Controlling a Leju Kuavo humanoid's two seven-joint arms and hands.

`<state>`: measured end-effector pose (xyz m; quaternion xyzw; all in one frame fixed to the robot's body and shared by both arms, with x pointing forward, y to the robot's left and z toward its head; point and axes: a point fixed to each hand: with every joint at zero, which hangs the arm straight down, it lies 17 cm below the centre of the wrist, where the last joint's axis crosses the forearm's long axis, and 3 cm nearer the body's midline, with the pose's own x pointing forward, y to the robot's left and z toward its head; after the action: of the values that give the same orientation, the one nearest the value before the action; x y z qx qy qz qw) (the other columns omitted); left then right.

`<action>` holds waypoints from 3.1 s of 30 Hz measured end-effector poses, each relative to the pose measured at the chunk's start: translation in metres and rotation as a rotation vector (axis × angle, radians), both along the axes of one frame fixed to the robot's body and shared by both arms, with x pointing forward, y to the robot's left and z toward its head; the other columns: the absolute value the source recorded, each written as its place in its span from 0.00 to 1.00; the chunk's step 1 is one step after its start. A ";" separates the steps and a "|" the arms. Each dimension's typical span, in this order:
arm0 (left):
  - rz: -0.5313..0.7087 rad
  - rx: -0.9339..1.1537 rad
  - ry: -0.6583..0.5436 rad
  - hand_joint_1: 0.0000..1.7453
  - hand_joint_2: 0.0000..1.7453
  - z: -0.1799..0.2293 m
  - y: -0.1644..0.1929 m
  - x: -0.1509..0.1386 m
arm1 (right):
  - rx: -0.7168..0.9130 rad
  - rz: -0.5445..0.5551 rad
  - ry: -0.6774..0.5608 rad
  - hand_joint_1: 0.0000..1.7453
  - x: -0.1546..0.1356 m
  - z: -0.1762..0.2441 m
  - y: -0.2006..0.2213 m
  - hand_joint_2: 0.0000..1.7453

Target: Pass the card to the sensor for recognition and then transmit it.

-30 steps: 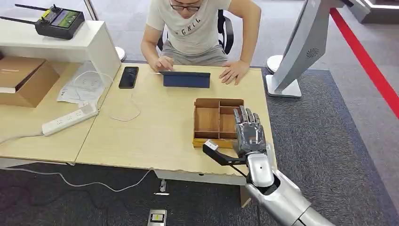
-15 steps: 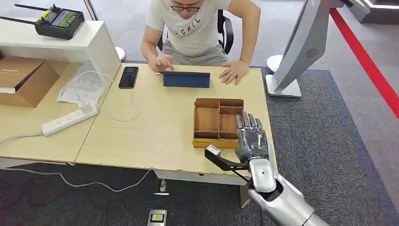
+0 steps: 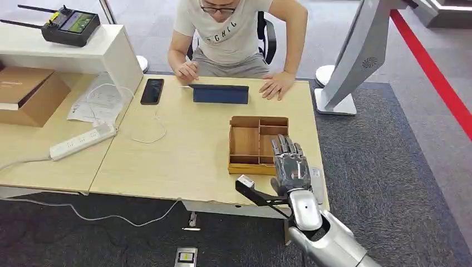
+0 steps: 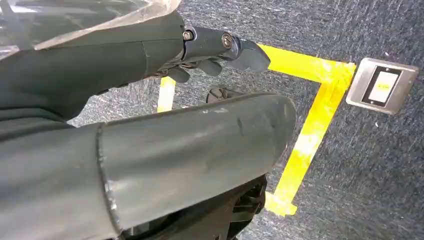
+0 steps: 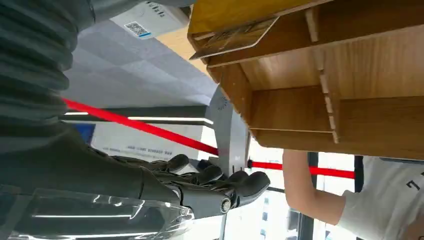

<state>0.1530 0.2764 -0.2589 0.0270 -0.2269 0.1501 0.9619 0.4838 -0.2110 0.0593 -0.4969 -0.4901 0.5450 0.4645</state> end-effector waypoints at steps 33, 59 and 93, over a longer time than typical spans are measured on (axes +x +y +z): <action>-0.021 -0.002 -0.003 0.00 0.00 0.000 0.000 0.001 | -0.083 -0.074 0.057 0.00 0.017 -0.028 -0.033 1.00; -0.008 0.006 0.017 0.00 0.00 -0.001 0.003 -0.002 | -0.091 -0.057 0.057 0.00 0.020 -0.023 -0.027 1.00; -0.012 0.006 0.021 0.00 0.00 -0.002 0.002 -0.003 | -0.096 -0.053 0.082 0.00 0.011 -0.027 -0.020 1.00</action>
<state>0.1501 0.2787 -0.2606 0.0299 -0.2173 0.1437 0.9650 0.4946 -0.2313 0.0320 -0.5087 -0.4306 0.5751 0.4743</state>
